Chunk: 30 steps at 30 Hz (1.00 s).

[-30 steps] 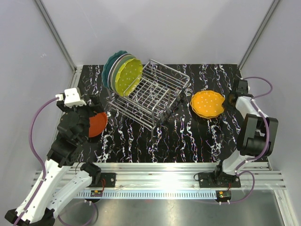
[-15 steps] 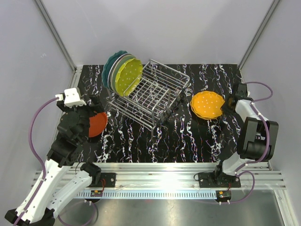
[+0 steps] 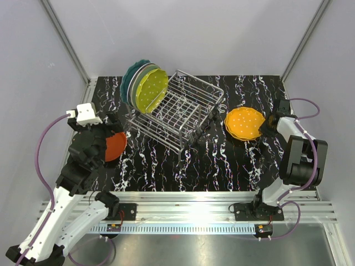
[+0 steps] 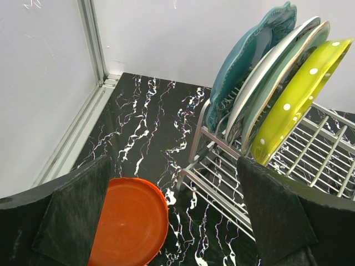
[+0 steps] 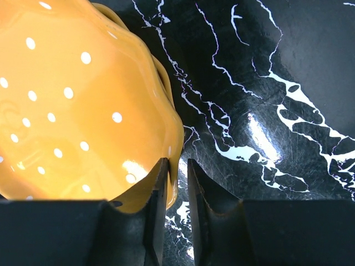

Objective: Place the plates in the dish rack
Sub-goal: Grab a plate with the right arm

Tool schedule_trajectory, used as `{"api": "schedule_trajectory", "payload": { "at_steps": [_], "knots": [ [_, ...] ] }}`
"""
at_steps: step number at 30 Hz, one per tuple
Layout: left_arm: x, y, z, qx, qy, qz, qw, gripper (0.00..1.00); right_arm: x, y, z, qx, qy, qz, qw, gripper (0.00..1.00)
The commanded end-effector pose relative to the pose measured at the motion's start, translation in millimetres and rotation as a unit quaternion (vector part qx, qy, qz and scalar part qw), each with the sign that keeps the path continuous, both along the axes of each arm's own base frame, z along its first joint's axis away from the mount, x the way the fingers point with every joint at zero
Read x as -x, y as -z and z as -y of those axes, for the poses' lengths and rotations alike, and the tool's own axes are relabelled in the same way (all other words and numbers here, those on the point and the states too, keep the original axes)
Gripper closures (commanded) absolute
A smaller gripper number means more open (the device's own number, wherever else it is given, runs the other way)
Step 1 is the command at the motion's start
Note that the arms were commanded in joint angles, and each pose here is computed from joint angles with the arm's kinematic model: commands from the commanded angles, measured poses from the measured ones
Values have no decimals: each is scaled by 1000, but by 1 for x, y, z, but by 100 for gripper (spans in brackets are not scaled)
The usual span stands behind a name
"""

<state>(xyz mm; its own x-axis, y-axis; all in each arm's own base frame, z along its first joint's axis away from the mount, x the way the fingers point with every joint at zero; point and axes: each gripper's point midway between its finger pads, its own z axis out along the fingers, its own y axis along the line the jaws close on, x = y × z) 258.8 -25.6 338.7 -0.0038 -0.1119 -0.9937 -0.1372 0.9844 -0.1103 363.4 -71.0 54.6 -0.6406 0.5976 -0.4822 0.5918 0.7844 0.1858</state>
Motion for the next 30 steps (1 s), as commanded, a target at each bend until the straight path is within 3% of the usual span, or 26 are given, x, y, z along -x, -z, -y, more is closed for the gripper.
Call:
{"api": "schedule_trajectory", "payload": {
  "at_steps": [1,12,22,30],
  "knots": [
    [0,-22,0,17,1,29,999,1,0,5,-4,-7,-2,-2,1000,73],
    [1,-22,0,17,2,30,999,1,-2,13,-5,-3,6,-2,1000,74],
    [0,-21,-1,16,-1,28,999,1,-1,4,-7,-5,11,5,1000,100],
    [-2,-18,0,14,-1,24,1000,1,9,-11,-22,-42,13,19,999,100]
  ]
}}
